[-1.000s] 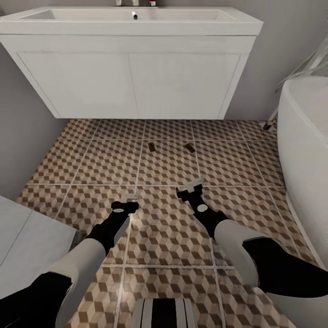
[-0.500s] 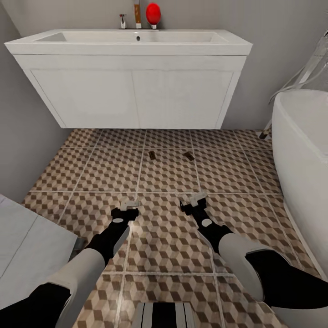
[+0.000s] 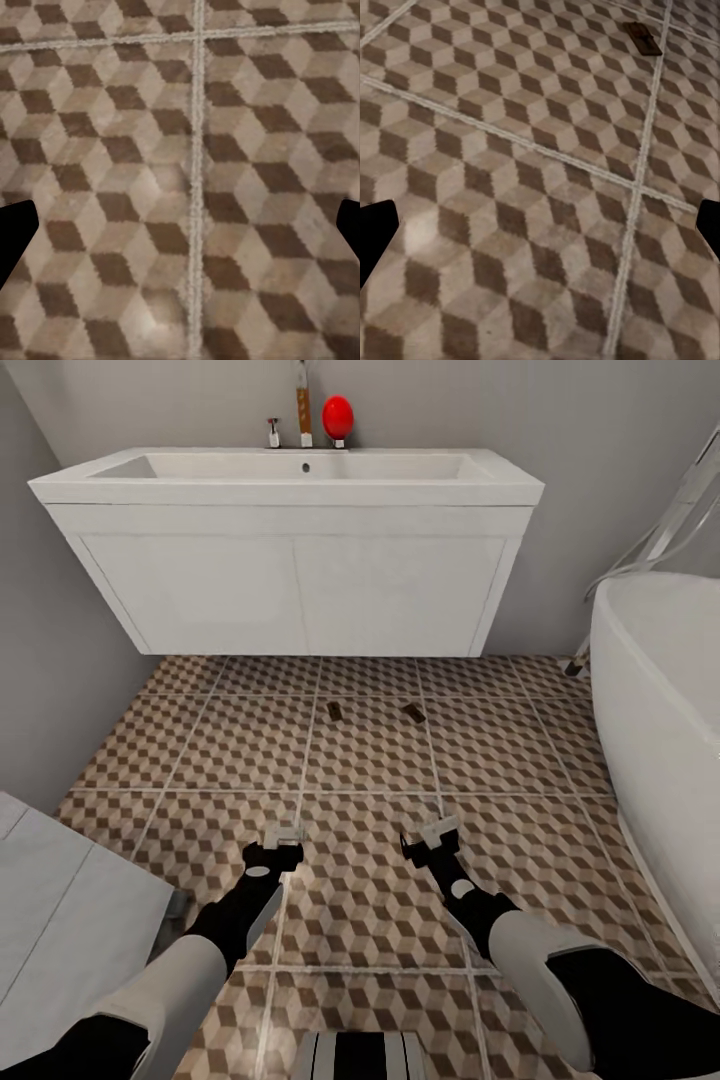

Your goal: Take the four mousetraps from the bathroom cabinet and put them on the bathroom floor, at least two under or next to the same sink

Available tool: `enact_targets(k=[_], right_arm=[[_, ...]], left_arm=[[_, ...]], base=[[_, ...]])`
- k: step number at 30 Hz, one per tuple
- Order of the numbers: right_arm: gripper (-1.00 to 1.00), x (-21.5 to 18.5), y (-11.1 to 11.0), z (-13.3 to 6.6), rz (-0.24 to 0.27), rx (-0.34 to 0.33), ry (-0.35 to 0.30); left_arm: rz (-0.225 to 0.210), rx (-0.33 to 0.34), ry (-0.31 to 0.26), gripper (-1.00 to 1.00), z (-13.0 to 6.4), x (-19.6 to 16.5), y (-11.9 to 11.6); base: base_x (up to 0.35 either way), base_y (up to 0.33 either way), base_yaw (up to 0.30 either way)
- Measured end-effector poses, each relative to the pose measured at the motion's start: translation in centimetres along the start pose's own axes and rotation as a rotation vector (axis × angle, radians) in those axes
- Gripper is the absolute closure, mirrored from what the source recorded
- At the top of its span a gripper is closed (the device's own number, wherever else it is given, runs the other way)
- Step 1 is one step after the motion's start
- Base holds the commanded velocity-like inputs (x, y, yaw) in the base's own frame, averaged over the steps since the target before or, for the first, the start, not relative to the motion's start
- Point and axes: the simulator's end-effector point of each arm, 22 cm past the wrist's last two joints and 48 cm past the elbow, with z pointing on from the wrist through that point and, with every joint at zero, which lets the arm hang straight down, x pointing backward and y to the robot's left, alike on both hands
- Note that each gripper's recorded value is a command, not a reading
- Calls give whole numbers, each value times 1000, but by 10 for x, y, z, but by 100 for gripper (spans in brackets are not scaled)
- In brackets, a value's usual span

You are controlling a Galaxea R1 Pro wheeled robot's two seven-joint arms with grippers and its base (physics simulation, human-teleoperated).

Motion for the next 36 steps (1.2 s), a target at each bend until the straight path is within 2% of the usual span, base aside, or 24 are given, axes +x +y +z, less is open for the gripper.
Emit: enact_targets(k=[4, 12, 20, 29, 36], right_arm=[[-100, 10, 6, -12, 6, -10, 18], [-100, 12, 13, -31, 21, -22, 16], [-100, 13, 15, -48, 28, -29, 32], [-100, 17, 7, -67, 26, -27, 51], [-100, 23, 2, -83, 25, -26, 77]], left_arm=[[-4, -1, -5, -100, -7, 2, 2], [-16, -7, -31, -100, -22, 6, 9], [-14, -7, -7, -100, -38, 21, 12], [-3, -16, 34, -100, -57, 41, 23], [-6, -20, 33, -100, -73, 50, 29]], base=[[0, 0, 0], [0, 0, 0], [0, 0, 0], [0, 0, 0], [0, 0, 0]])
